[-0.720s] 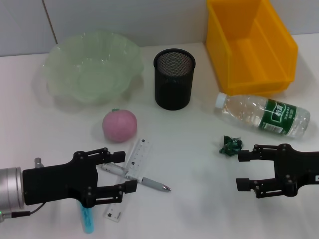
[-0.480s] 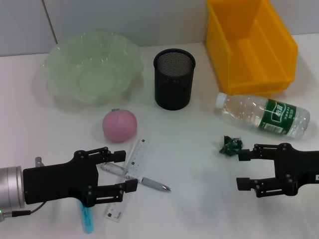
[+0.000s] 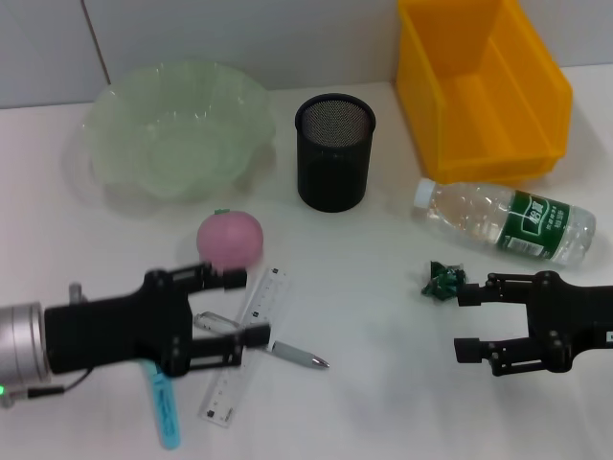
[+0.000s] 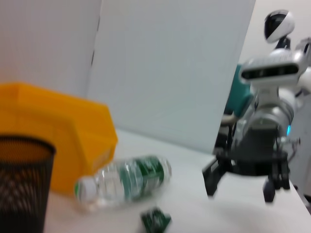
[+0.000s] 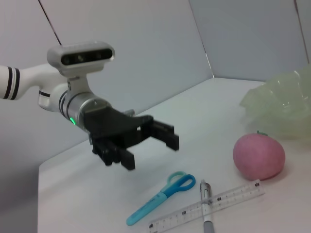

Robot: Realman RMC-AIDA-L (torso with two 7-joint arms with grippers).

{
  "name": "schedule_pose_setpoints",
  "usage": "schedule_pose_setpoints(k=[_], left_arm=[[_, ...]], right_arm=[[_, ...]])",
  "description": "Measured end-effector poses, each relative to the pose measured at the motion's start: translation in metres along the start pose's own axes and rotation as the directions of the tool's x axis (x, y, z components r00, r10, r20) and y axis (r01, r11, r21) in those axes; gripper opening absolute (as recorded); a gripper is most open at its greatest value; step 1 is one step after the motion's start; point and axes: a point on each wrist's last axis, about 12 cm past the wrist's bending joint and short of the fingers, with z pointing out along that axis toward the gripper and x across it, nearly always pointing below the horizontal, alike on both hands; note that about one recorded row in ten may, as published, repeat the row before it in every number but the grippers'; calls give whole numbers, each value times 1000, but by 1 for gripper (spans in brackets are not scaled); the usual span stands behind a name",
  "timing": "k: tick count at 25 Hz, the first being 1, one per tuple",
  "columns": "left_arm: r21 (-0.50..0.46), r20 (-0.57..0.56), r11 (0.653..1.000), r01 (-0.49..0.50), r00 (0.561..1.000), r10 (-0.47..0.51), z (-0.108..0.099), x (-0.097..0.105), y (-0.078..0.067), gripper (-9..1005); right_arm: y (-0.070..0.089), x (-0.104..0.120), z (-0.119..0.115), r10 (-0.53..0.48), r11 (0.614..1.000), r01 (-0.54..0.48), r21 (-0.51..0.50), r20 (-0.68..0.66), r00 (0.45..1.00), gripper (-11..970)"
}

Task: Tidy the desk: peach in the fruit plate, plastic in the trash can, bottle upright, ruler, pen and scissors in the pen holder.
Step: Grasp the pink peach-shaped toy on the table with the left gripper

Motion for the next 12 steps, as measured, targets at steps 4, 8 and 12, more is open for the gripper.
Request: schedule_pose_setpoints(k=[4,8,12], left_arm=[[-56,47,997,-59,997,62,7,-16,9,738],[-147,5,984,-105,994,107,20,-29,27,729],[-196,-112,970,-146,986,126,34,-34,45,721]], right_arm=[[-1,-1,-1,1,1000,-1,1,-2,1000,824],[-1,-1,-1,-1,1000,1,2,-2,1000,824],[-1,-2,-1,-2,1000,2,2,-3,1000,824]])
